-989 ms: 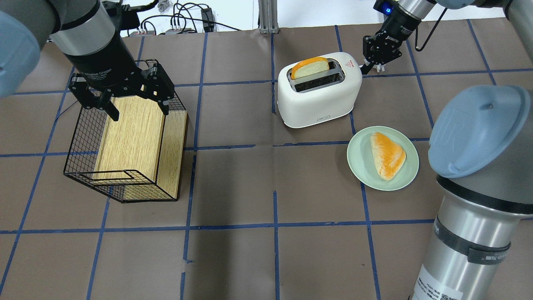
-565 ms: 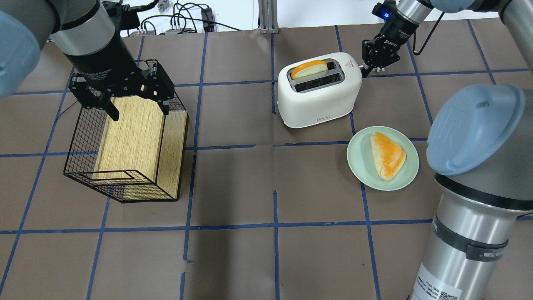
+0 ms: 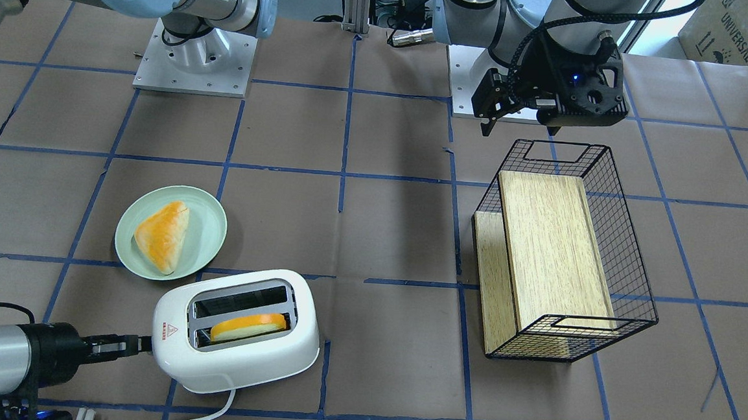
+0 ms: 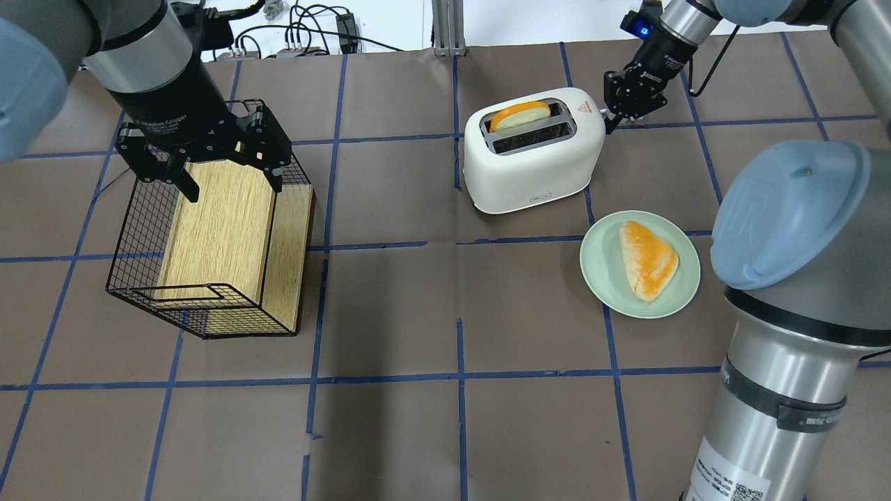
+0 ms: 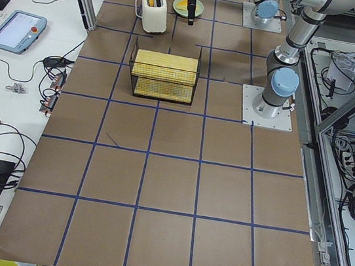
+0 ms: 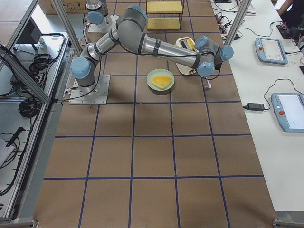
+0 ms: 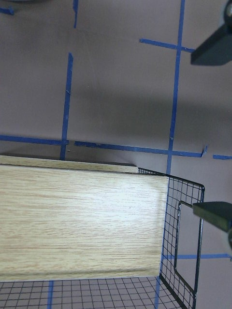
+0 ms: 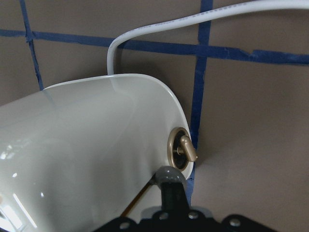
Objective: Press toaster with right arm
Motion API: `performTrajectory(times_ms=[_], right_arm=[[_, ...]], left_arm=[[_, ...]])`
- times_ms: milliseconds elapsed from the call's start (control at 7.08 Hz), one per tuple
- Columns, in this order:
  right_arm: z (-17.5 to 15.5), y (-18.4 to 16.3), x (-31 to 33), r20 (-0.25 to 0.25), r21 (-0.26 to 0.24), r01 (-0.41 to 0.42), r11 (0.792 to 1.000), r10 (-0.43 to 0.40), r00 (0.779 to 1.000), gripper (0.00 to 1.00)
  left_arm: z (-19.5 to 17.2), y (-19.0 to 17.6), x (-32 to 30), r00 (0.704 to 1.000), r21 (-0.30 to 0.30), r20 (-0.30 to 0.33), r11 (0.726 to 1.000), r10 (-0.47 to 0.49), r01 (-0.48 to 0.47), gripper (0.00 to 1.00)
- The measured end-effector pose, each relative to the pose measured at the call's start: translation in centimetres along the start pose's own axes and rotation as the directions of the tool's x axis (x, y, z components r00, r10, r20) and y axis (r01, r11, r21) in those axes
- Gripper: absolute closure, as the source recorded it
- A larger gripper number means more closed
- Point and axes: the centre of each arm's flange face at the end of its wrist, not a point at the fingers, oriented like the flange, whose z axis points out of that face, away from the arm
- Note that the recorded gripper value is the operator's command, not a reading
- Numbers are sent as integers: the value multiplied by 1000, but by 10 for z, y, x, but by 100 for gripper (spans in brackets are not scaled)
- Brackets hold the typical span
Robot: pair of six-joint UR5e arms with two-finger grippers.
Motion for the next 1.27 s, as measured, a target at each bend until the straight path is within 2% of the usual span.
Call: performTrajectory(times_ms=[424, 565, 707, 848, 989, 1130, 1272], right_arm=[[-1, 0, -2, -3, 2, -2, 1000, 2, 1000, 94], [-14, 5, -10, -18, 18, 1, 1000, 0, 1000, 79], [-32, 15, -21, -51, 37, 10, 999, -8, 999, 21], [-54, 29, -35, -96, 60, 18, 998, -12, 995, 0], [-77, 45, -54, -149, 86, 23, 996, -10, 989, 0], [-100, 64, -80, -238, 111, 46, 993, -18, 971, 0], [-118, 82, -115, -352, 133, 97, 986, -44, 935, 0]], left_arm=[[0, 0, 0, 1000, 0, 0, 1000, 0, 0, 0], [0, 0, 0, 1000, 0, 0, 1000, 0, 0, 0], [0, 0, 0, 1000, 1, 0, 1000, 0, 0, 0], [0, 0, 0, 1000, 1, 0, 1000, 0, 0, 0], [0, 0, 0, 1000, 0, 0, 1000, 0, 0, 0], [0, 0, 0, 1000, 1, 0, 1000, 0, 0, 0], [0, 0, 0, 1000, 1, 0, 1000, 0, 0, 0]])
